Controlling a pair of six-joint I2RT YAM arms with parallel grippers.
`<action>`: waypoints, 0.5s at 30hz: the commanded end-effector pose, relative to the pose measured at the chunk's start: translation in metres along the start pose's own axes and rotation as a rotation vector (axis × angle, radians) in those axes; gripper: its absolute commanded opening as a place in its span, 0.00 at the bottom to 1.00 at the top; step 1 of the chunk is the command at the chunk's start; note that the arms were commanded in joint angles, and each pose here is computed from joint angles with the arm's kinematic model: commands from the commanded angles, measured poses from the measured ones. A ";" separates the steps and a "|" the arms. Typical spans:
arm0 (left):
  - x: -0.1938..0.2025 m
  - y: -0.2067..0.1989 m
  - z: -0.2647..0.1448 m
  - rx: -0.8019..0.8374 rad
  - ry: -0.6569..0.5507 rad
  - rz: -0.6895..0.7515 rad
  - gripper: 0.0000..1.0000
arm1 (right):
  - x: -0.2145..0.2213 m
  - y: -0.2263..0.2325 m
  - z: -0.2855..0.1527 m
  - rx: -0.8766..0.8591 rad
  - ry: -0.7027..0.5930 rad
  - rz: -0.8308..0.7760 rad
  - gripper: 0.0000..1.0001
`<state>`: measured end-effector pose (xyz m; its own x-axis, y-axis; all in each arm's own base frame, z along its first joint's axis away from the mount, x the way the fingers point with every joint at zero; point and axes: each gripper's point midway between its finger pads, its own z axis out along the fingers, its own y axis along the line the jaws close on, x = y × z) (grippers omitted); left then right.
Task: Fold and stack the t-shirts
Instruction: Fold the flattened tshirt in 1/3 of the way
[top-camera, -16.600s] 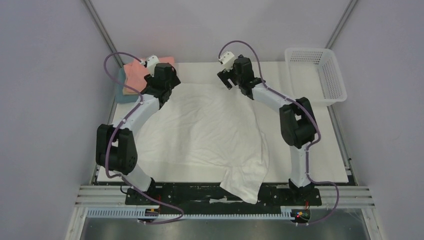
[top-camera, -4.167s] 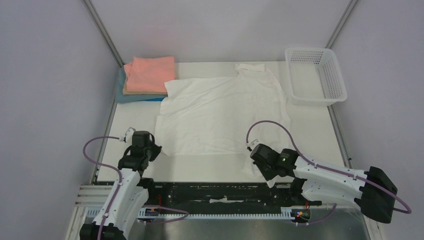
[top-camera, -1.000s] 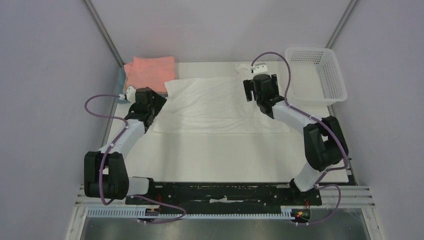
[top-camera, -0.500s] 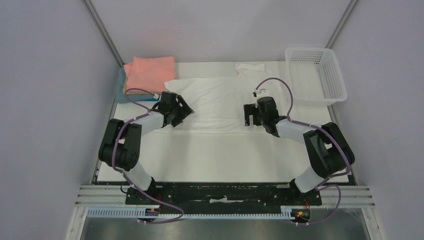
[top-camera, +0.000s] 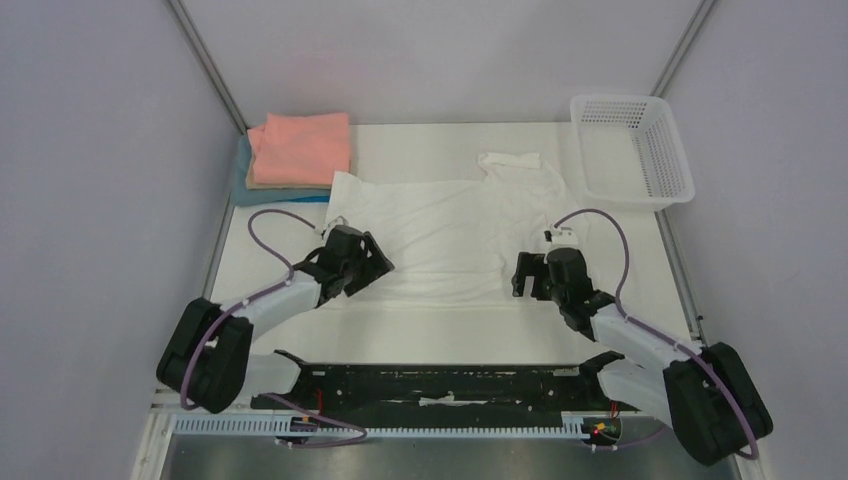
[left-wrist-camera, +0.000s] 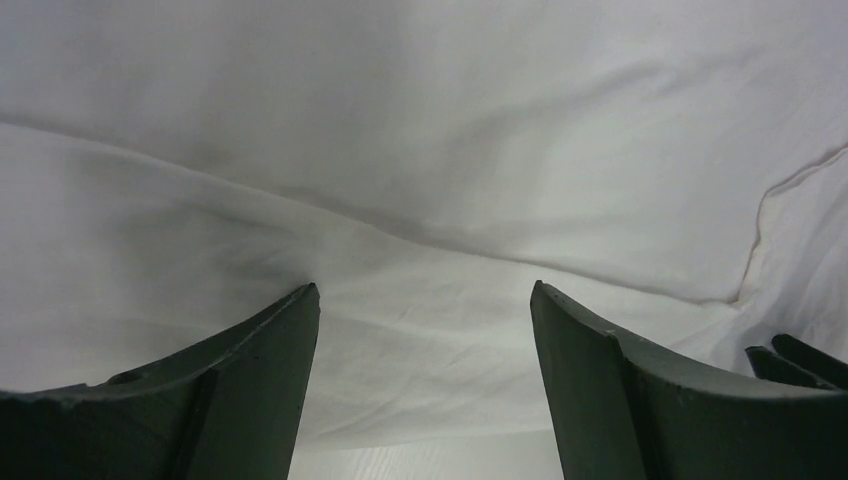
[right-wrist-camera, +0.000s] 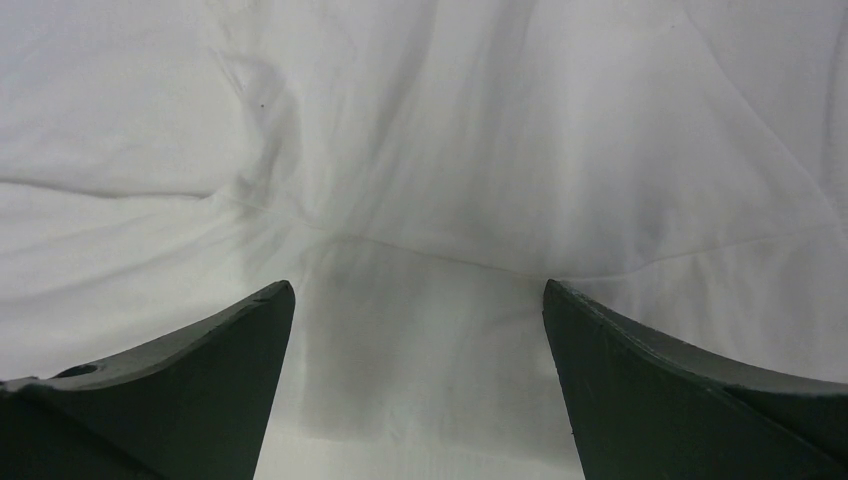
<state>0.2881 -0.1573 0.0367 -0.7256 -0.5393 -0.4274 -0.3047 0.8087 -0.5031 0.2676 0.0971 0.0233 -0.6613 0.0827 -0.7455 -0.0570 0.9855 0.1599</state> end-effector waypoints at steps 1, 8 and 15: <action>0.025 0.043 -0.030 -0.149 -0.007 -0.017 0.84 | 0.064 -0.019 -0.026 0.036 0.164 0.064 0.98; 0.052 0.067 -0.040 -0.128 0.024 -0.027 0.84 | 0.108 -0.008 -0.047 -0.057 0.214 0.212 0.98; 0.070 0.081 -0.046 -0.142 0.059 -0.062 0.84 | 0.092 -0.024 -0.057 0.024 0.131 0.207 0.98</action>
<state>0.2230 -0.1334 0.0335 -0.6933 -0.5695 -0.4415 -0.3340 0.7969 -0.5034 0.2094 0.0943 0.0291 -0.6101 0.2889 -0.7378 -0.0121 0.9276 0.3733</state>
